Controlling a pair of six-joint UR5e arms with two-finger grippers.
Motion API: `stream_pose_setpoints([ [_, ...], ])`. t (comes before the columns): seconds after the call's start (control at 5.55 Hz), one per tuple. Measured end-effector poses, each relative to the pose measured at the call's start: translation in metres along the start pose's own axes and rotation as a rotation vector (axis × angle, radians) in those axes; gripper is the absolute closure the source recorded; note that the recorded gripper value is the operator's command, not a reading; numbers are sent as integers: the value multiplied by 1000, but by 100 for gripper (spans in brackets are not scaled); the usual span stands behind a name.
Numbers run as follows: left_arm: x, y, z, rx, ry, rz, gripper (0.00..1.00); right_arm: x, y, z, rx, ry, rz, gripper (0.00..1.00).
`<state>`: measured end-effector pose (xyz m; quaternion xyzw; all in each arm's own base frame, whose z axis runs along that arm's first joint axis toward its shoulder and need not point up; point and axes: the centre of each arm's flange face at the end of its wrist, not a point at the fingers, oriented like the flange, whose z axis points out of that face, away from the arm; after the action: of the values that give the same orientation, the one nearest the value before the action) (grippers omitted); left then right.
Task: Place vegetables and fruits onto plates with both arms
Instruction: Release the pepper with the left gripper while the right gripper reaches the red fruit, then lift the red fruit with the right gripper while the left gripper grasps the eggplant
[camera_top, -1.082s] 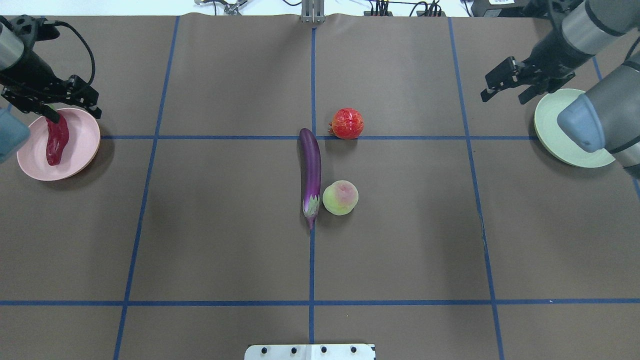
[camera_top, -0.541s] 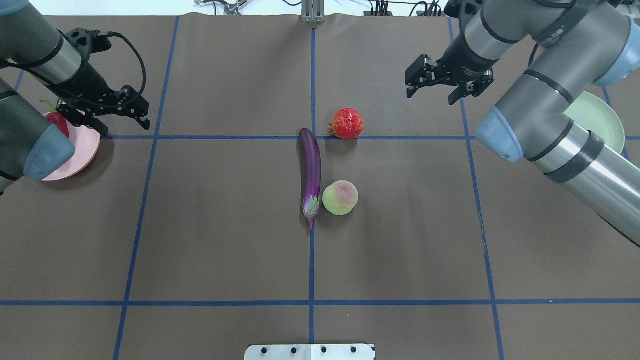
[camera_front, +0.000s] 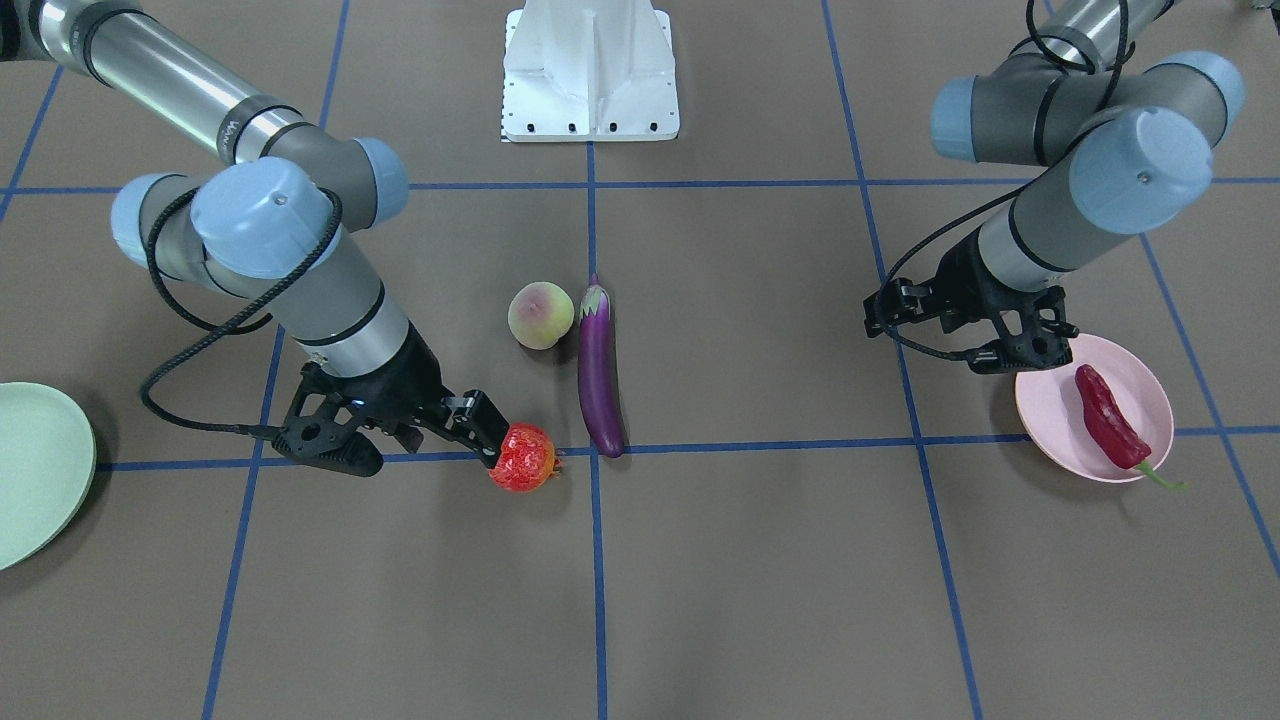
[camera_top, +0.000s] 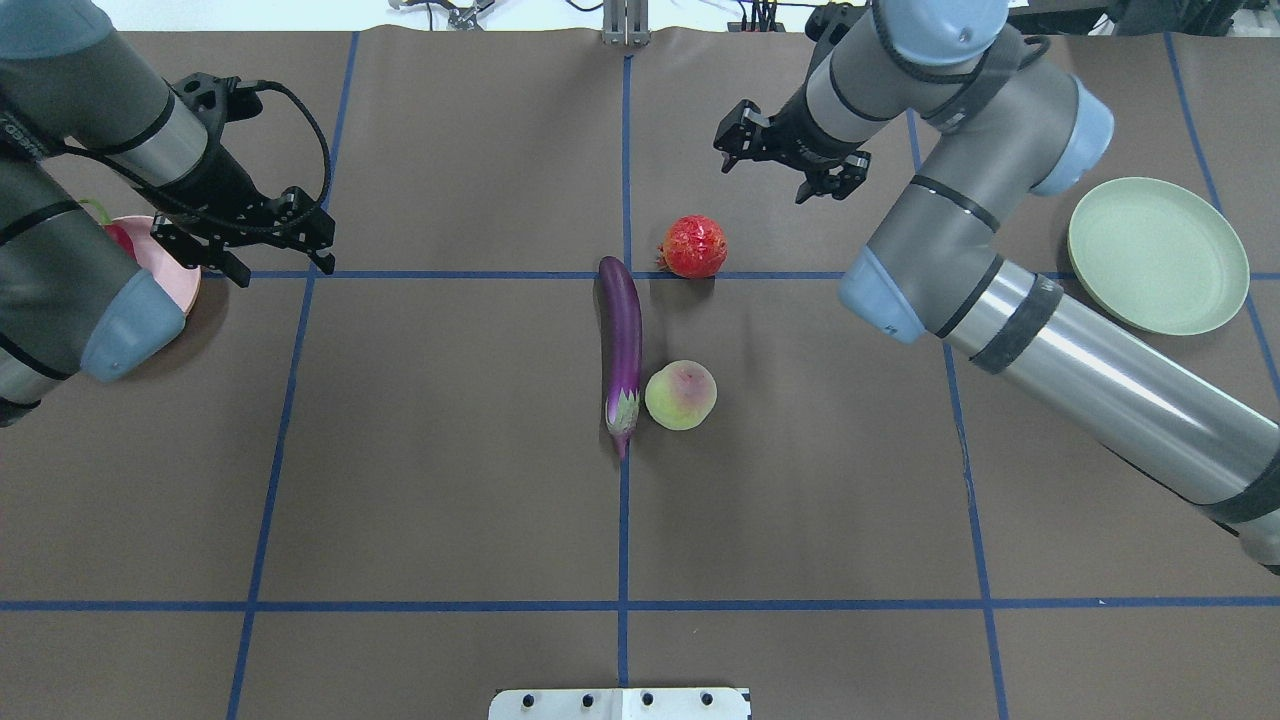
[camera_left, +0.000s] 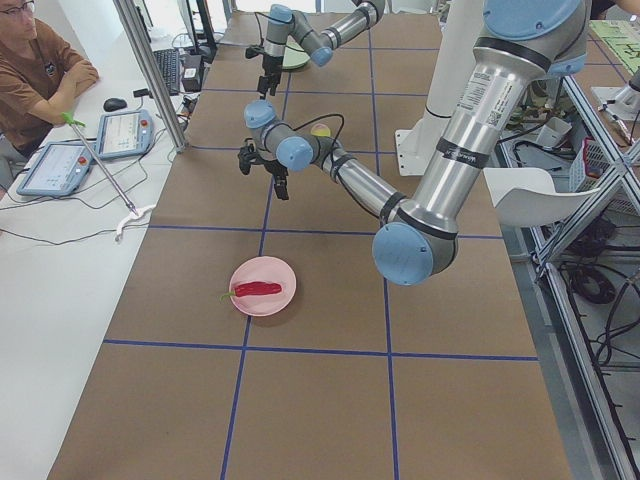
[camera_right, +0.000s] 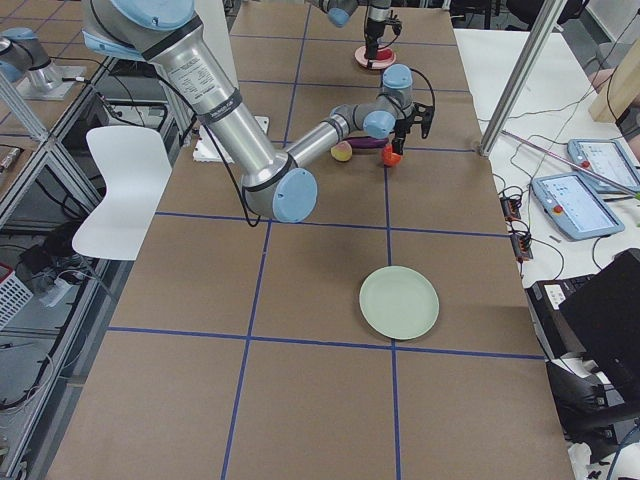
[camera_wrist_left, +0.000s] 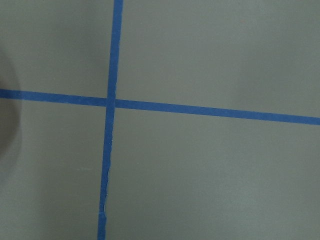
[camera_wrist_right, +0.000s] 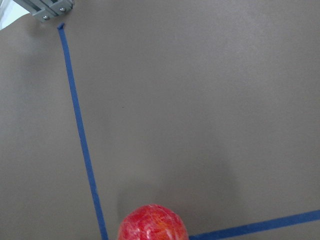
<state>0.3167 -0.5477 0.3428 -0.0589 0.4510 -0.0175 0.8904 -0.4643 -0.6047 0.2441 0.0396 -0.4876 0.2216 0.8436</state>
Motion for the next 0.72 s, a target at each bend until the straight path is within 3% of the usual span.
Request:
stream_pose_setpoints([
  [0.36, 19, 4, 9, 11, -14, -5, 0, -6, 26, 32, 56, 17, 86, 4],
  [0.72, 22, 4, 14, 15, -24, -9, 0, -5, 48, 49, 54, 32, 98, 5],
])
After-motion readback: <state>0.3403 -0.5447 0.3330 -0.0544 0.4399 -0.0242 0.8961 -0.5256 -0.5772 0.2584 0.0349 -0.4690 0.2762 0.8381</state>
